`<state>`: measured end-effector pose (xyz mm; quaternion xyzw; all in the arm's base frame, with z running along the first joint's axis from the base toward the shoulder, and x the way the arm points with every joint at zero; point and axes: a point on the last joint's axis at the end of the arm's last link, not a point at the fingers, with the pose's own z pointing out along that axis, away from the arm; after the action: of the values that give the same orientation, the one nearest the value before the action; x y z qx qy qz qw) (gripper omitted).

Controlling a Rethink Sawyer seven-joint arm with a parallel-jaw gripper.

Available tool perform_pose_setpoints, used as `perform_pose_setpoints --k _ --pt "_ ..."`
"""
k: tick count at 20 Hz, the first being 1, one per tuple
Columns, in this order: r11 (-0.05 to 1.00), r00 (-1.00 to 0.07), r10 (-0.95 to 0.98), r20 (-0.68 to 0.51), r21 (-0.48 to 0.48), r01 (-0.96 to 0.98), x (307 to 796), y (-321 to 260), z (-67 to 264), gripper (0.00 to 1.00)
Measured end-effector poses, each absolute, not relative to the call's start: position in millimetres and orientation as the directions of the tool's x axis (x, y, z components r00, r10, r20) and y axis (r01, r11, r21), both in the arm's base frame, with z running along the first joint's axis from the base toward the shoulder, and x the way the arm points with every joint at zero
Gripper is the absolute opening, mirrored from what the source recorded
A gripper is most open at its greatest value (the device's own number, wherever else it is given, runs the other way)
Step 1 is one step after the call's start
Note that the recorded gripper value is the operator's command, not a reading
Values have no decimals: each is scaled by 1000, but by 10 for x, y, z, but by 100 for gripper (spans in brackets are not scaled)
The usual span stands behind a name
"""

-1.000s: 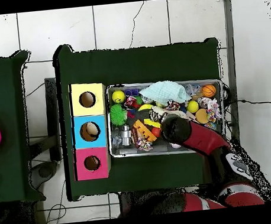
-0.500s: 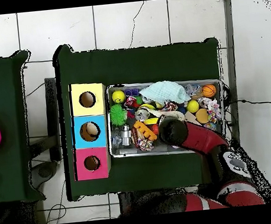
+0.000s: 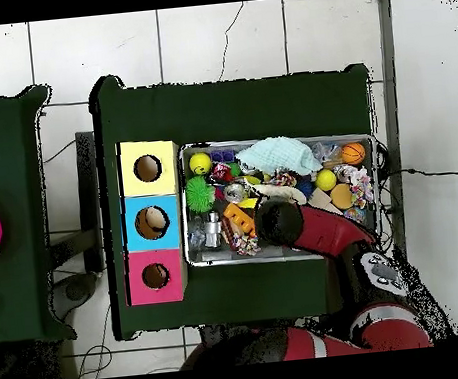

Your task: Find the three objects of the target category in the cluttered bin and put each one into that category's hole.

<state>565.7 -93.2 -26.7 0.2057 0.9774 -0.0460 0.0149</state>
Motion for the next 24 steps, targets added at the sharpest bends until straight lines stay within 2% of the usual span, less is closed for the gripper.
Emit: perform_pose_setpoints --k 13,17,24 --pt "927 -934 352 -58 -120 356 5577 -694 -36 100" --pt "934 -944 322 -68 -139 329 5534 -496 131 100" --pt "937 -950 302 -80 -156 311 5562 -176 220 100"
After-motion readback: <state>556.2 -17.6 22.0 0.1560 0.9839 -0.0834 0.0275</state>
